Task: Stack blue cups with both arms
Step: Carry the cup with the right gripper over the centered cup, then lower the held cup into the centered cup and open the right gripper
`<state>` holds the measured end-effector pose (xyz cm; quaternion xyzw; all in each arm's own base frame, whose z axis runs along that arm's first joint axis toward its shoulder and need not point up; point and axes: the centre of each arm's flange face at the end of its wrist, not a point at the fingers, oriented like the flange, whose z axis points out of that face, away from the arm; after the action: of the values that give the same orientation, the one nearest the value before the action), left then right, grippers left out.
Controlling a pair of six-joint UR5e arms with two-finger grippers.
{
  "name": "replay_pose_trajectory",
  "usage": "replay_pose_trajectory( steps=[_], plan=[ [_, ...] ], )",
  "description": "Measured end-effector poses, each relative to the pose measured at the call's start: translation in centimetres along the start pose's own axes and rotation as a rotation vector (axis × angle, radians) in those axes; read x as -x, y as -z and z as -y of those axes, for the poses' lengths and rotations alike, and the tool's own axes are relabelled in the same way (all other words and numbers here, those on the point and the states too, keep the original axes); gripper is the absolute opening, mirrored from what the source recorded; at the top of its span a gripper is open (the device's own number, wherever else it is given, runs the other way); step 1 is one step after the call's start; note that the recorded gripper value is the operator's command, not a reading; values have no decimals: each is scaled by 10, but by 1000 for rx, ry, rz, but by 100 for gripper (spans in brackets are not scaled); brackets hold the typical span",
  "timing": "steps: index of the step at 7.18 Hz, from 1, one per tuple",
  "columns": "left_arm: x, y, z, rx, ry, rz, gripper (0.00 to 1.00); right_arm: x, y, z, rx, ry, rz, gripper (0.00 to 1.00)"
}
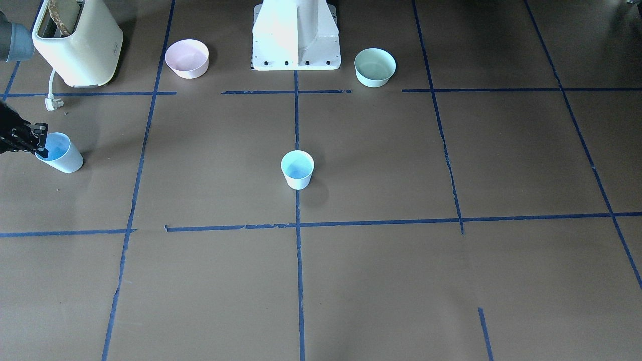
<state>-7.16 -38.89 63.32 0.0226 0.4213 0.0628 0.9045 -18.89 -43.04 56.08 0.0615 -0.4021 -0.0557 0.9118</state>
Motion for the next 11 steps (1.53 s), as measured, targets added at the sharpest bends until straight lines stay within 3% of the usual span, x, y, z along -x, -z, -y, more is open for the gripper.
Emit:
replay_pose_trajectory(
  steps=[2,4,6,8,11],
  plan=[
    [1,1,0,3,42,21,100,69,10,34,-21,-106,64,1],
    [3,5,2,-4,134,80,100,200,23,76,-7,-227,103,1],
    [1,7,4,-21,154,96,100,346,47,97,-3,-305,78,1],
    [1,8,5,-26,156,97,100,452,72,92,-31,-375,83,1],
    [1,8,5,-28,157,96,100,516,69,88,-96,-435,76,1]
  ],
)
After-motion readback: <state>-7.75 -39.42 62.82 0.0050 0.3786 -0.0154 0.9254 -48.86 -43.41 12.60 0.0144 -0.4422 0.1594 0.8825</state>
